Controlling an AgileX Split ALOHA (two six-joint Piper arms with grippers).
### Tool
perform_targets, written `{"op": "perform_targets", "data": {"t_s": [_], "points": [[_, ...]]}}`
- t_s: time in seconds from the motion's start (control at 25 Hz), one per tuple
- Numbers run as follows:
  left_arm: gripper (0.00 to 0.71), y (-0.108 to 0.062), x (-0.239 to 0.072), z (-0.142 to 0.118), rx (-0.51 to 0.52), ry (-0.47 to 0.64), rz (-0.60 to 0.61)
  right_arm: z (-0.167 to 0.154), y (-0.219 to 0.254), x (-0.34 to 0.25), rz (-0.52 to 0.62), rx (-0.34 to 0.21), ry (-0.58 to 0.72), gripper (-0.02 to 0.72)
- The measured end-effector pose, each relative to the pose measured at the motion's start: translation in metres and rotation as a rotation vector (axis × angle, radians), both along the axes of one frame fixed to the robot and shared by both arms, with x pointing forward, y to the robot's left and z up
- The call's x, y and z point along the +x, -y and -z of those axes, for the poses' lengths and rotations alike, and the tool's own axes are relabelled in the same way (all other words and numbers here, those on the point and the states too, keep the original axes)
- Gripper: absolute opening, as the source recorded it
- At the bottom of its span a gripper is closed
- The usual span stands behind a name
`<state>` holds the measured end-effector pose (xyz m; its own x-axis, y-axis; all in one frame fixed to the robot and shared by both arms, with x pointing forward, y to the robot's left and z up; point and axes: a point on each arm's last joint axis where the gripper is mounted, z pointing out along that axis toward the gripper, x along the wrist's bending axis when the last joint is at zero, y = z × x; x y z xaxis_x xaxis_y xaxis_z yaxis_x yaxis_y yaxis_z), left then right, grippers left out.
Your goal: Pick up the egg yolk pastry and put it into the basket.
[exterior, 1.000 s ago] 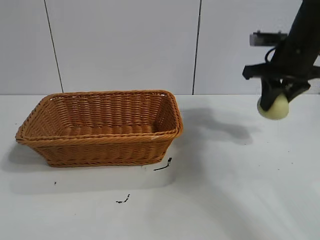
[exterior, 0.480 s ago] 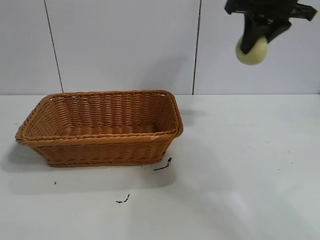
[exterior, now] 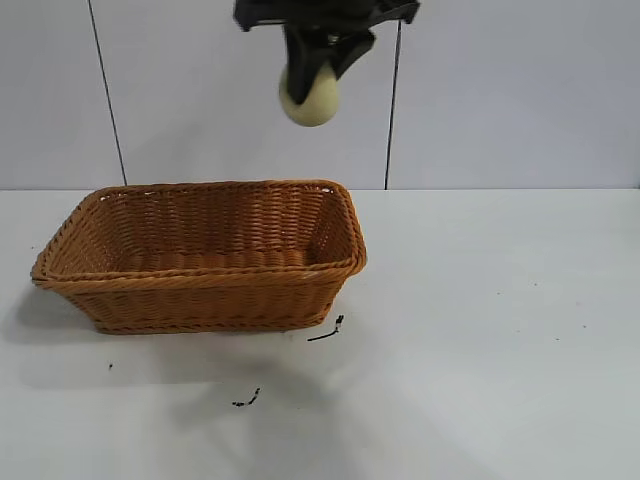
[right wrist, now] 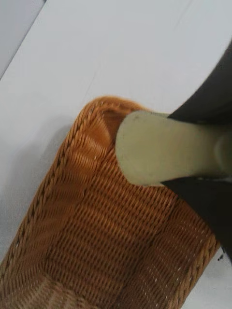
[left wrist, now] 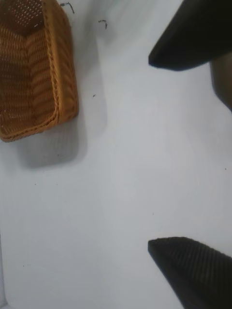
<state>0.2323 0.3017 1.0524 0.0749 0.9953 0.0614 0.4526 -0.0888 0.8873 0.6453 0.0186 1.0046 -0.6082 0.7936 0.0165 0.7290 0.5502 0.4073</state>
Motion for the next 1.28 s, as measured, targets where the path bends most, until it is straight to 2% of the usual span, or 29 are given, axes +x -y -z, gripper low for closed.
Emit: {"op": "perform_targets", "data": {"t_s": [0.2, 0.32, 0.44, 0.48, 0.52, 0.56, 0.64, 0.68, 0.76, 1.08, 1.2, 1.28], "points": [[0.696, 0.000, 0.000, 0.000, 0.000, 0.000, 0.000, 0.053, -0.007, 0.010, 0.002, -0.043, -0.044, 0.147], [0.696, 0.000, 0.000, 0.000, 0.000, 0.000, 0.000, 0.070, -0.009, 0.013, 0.002, -0.049, -0.051, 0.147], [0.696, 0.000, 0.000, 0.000, 0.000, 0.000, 0.000, 0.073, -0.009, 0.013, 0.002, -0.049, -0.052, 0.164], [0.696, 0.000, 0.000, 0.000, 0.000, 0.000, 0.000, 0.073, -0.009, 0.013, 0.002, -0.050, -0.051, 0.201], [0.696, 0.000, 0.000, 0.000, 0.000, 0.000, 0.000, 0.073, -0.009, 0.013, 0.002, -0.050, -0.051, 0.269], [0.696, 0.000, 0.000, 0.000, 0.000, 0.000, 0.000, 0.073, -0.009, 0.013, 0.002, -0.050, -0.051, 0.349], [0.696, 0.000, 0.000, 0.000, 0.000, 0.000, 0.000, 0.071, -0.010, 0.014, 0.002, -0.046, -0.046, 0.557], [0.696, 0.000, 0.000, 0.000, 0.000, 0.000, 0.000, 0.070, -0.010, 0.014, 0.002, -0.043, -0.042, 0.613], [0.696, 0.000, 0.000, 0.000, 0.000, 0.000, 0.000, 0.064, -0.011, 0.016, 0.002, -0.031, -0.027, 0.663], [0.696, 0.000, 0.000, 0.000, 0.000, 0.000, 0.000, 0.010, -0.003, 0.022, 0.022, 0.024, 0.052, 0.693], [0.696, 0.000, 0.000, 0.000, 0.000, 0.000, 0.000, -0.008, 0.024, 0.038, 0.086, 0.047, 0.082, 0.693], [0.696, 0.000, 0.000, 0.000, 0.000, 0.000, 0.000, -0.014, 0.051, 0.052, 0.145, 0.043, 0.079, 0.693]]}}
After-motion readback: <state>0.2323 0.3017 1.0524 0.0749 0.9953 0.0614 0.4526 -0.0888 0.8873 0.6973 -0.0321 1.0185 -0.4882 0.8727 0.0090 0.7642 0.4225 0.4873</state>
